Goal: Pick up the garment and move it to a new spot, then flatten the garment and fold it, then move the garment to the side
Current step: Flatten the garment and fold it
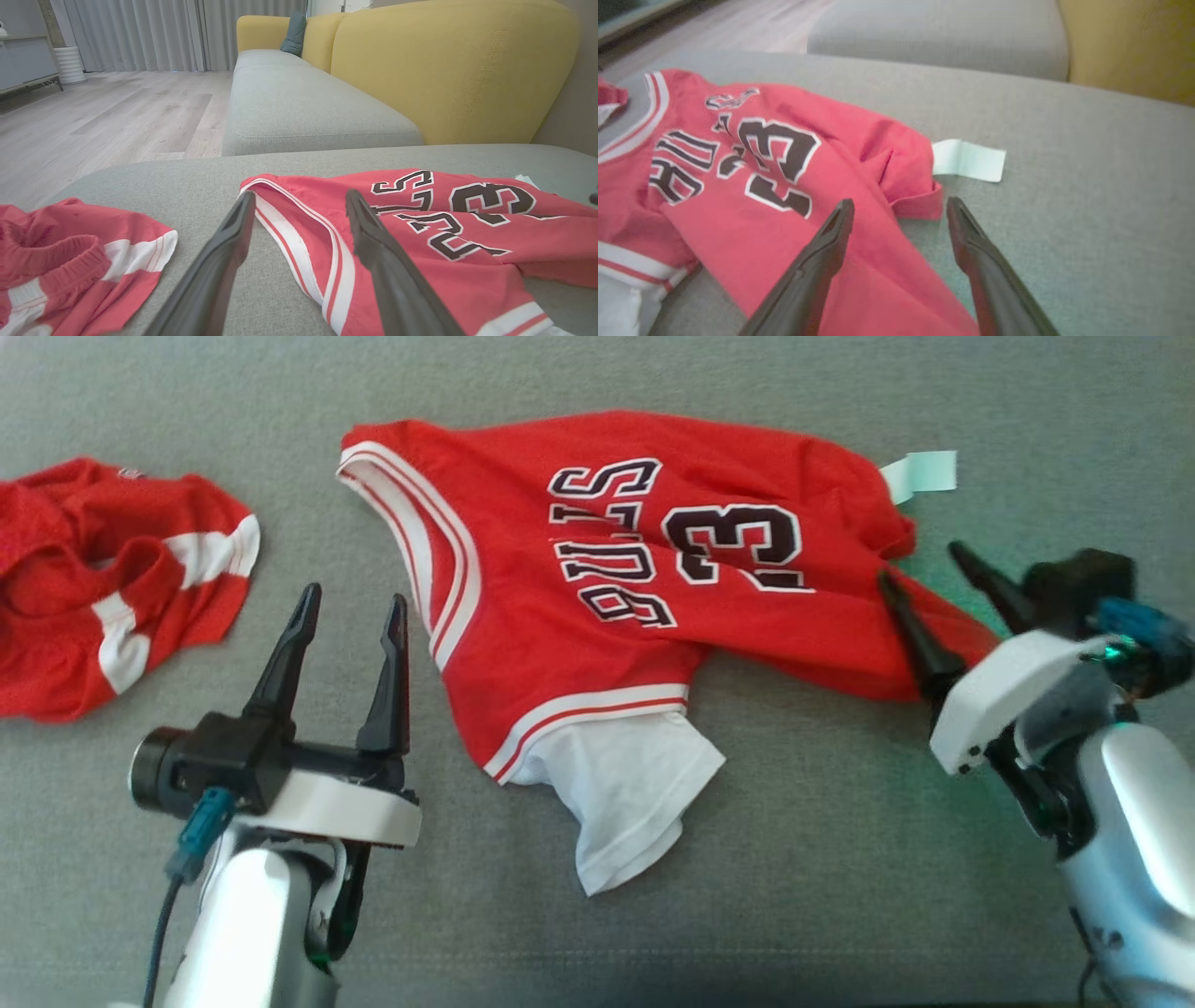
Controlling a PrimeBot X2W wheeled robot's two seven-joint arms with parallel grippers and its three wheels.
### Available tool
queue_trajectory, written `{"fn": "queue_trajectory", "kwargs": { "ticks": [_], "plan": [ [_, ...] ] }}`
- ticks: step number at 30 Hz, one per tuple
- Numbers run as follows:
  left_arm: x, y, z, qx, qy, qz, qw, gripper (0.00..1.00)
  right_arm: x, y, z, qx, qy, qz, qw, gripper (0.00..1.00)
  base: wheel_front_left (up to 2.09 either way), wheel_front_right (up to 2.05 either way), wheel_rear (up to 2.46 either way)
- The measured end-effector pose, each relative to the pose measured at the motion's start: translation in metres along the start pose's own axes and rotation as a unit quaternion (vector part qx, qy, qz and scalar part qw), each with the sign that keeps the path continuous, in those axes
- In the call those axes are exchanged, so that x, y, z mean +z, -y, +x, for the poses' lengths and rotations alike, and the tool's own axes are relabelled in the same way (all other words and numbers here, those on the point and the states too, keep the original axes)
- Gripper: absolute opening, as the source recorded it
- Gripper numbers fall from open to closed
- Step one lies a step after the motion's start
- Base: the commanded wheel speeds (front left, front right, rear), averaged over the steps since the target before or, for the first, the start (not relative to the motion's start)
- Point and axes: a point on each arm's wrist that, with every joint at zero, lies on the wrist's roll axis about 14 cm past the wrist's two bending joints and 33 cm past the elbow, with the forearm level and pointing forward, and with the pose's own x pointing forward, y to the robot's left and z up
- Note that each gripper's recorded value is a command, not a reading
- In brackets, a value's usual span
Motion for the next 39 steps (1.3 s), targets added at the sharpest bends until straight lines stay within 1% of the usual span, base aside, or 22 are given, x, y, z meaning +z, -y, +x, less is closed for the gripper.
{"fn": "queue_trajectory", "kwargs": {
  "ticks": [2, 5, 6, 7, 9, 15, 21, 27, 30, 31, 32, 35, 37, 39],
  "plan": [
    [-0.002, -0.002, 0.0, 0.004, -0.003, 0.0, 1.0, 1.0, -0.017, -0.004, 0.006, 0.017, -0.046, -0.008, 0.999, 1.0, 0.0, 0.0, 0.0],
    [-0.007, -0.004, 0.0, 0.007, -0.01, -0.003, 1.0, 1.0, -0.041, -0.006, 0.01, 0.033, -0.109, -0.013, 0.993, 1.0, 0.0, 0.0, 0.0],
    [-0.008, -0.004, 0.0, 0.008, -0.011, -0.003, 1.0, 1.0, -0.045, -0.007, 0.01, 0.039, -0.12, -0.012, 0.992, 0.49, 0.0, 0.0, 0.0],
    [-0.008, -0.004, 0.002, 0.008, -0.01, -0.004, 1.0, 1.0, -0.045, -0.009, 0.012, 0.044, -0.122, -0.014, 0.991, 0.0, 0.0, 0.0, 0.0],
    [-0.006, -0.004, 0.004, 0.009, -0.007, -0.005, 1.0, 1.0, -0.037, -0.008, 0.016, 0.048, -0.113, -0.014, 0.992, 0.0, 0.0, 0.0, 0.0],
    [-0.008, -0.004, 0.006, 0.009, -0.008, -0.006, 1.0, 1.0, -0.001, 0.012, 0.023, 0.035, -0.055, -0.021, 0.998, 0.0, 0.0, 0.0, 0.0],
    [-0.008, -0.004, 0.009, 0.009, -0.007, -0.007, 1.0, 1.0, 0.02, 0.021, 0.03, 0.027, -0.02, -0.02, 0.999, 0.0, 0.0, 0.0, 0.0],
    [-0.013, -0.002, 0.013, -0.001, -0.012, -0.009, 1.0, 1.0, 0.049, 0.035, 0.055, 0.016, 0.019, -0.027, 0.999, 0.0, 0.0, 0.0, 0.0],
    [-0.012, -0.006, 0.019, 0.003, -0.009, -0.005, 1.0, 1.0, 0.051, 0.043, 0.069, 0.007, 0.026, -0.022, 0.999, 0.0, 0.0, 0.0, 0.0],
    [-0.013, -0.007, 0.019, 0.004, -0.01, -0.005, 1.0, 1.0, 0.048, 0.044, 0.074, 0.004, 0.025, -0.019, 0.999, 0.37, 0.0, 0.0, 0.0],
    [-0.014, -0.008, 0.02, 0.006, -0.011, -0.004, 1.0, 1.0, 0.046, 0.043, 0.078, 0.004, 0.028, -0.014, 0.999, 1.0, 0.0, 0.0, 0.0],
    [-0.015, -0.01, 0.019, 0.008, -0.014, -0.004, 1.0, 1.0, 0.039, 0.044, 0.082, -0.006, 0.044, 0.001, 0.999, 1.0, 0.0, 0.0, 0.0],
    [-0.012, -0.009, 0.019, 0.007, -0.01, -0.004, 1.0, 1.0, 0.048, 0.05, 0.078, -0.021, 0.081, -0.001, 0.996, 1.0, 0.0, 0.0, 0.0],
    [-0.008, -0.007, 0.018, 0.006, -0.005, -0.004, 1.0, 1.0, 0.063, 0.057, 0.068, -0.039, 0.13, -0.01, 0.991, 1.0, 0.0, 0.0, 0.0]
  ]
}}
